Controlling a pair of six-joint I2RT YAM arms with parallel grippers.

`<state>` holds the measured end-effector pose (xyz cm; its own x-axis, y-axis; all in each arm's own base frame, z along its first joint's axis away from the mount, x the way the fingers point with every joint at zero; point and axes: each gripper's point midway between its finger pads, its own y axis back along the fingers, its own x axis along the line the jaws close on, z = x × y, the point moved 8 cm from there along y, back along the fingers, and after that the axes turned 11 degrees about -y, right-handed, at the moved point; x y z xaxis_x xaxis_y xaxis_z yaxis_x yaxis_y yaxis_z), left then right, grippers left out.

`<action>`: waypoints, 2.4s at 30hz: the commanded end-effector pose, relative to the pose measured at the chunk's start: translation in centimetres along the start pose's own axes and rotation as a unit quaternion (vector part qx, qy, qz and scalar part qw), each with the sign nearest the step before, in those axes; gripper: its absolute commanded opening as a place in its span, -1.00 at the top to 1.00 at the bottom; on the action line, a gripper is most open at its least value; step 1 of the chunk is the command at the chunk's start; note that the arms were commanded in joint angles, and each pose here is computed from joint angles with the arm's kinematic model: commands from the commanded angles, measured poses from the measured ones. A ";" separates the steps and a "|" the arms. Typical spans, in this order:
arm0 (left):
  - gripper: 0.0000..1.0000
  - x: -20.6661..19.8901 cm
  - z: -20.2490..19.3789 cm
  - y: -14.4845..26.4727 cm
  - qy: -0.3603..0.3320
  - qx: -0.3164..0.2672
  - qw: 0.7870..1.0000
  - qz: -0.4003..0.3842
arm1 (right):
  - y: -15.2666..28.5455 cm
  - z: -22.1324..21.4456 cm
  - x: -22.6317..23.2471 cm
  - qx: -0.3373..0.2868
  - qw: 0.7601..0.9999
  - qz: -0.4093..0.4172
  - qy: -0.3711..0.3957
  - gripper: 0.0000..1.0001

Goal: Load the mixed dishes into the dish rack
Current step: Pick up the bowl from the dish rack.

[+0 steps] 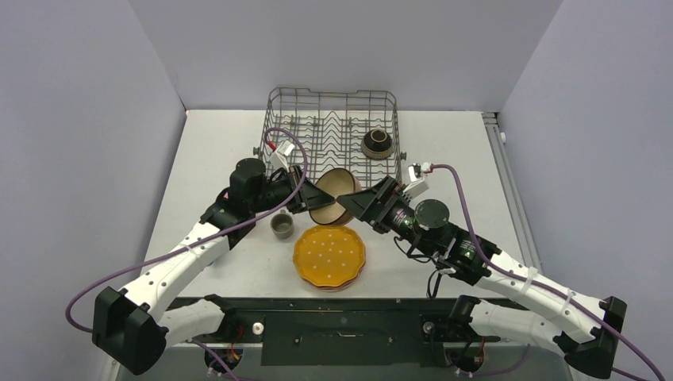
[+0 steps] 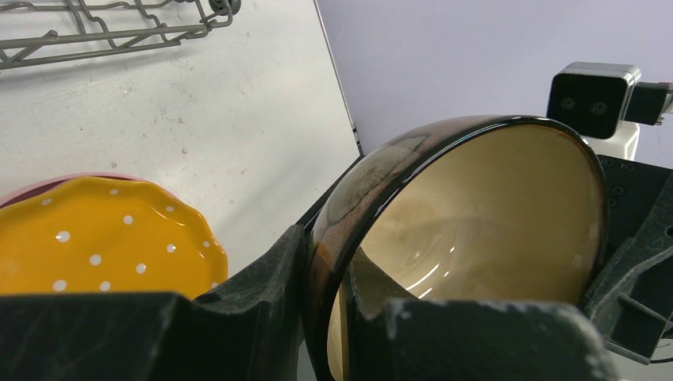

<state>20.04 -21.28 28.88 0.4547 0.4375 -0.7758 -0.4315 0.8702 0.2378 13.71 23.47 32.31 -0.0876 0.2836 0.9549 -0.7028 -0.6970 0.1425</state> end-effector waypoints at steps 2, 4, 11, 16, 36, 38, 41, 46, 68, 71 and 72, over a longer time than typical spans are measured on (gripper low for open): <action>1.00 -3.9 2.3 1.0 -0.043 -0.046 0.993 -0.096 | -0.3 0.5 2.2 -0.020 1.000 0.024 0.000 -0.61; 1.00 -3.7 2.3 0.9 -0.044 -0.045 0.994 -0.091 | -0.5 0.4 2.2 -0.022 1.000 0.020 0.003 -0.61; 1.00 -3.0 1.9 0.7 -0.042 -0.040 0.996 -0.074 | -0.9 0.2 2.4 -0.031 0.999 -0.005 0.018 -0.33; 1.00 -2.7 1.7 0.5 -0.038 -0.035 0.996 -0.071 | -1.0 -0.1 2.6 -0.035 0.999 -0.003 0.014 0.96; 0.13 -0.6 2.1 0.0 -0.040 -0.015 0.999 -0.027 | -0.8 2.6 3.4 -0.096 0.995 -0.007 0.021 1.00; 0.09 0.1 2.4 0.0 -0.037 -0.018 0.999 -0.019 | -1.1 3.2 3.4 -0.105 0.994 -0.012 0.030 1.00; -0.02 1.9 3.0 0.4 -0.025 -0.016 0.999 0.017 | -1.7 4.8 3.4 -0.125 0.991 -0.025 0.044 1.00; -0.09 4.3 4.5 1.5 -0.026 -0.025 0.997 0.066 | -3.8 7.5 2.0 -0.150 0.980 -0.077 0.105 1.00; -0.11 6.7 2.4 5.5 -0.051 0.017 0.989 0.137 | -15.6 17.2 -7.0 -0.214 0.855 -0.335 0.333 1.00; -0.11 6.7 2.4 5.4 -0.052 0.019 0.989 0.135 | -16.1 17.6 -8.2 -0.209 0.823 -0.376 0.371 1.00; -0.11 6.8 2.5 5.4 -0.052 0.020 0.989 0.135 | -16.2 17.7 -8.2 -0.209 0.817 -0.383 0.377 1.00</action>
<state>22.73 -13.29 25.79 0.3629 0.6831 -0.6338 -0.5165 0.7136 0.4733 36.09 21.24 21.51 0.1625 0.9648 0.2070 -0.8381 0.0242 0.5451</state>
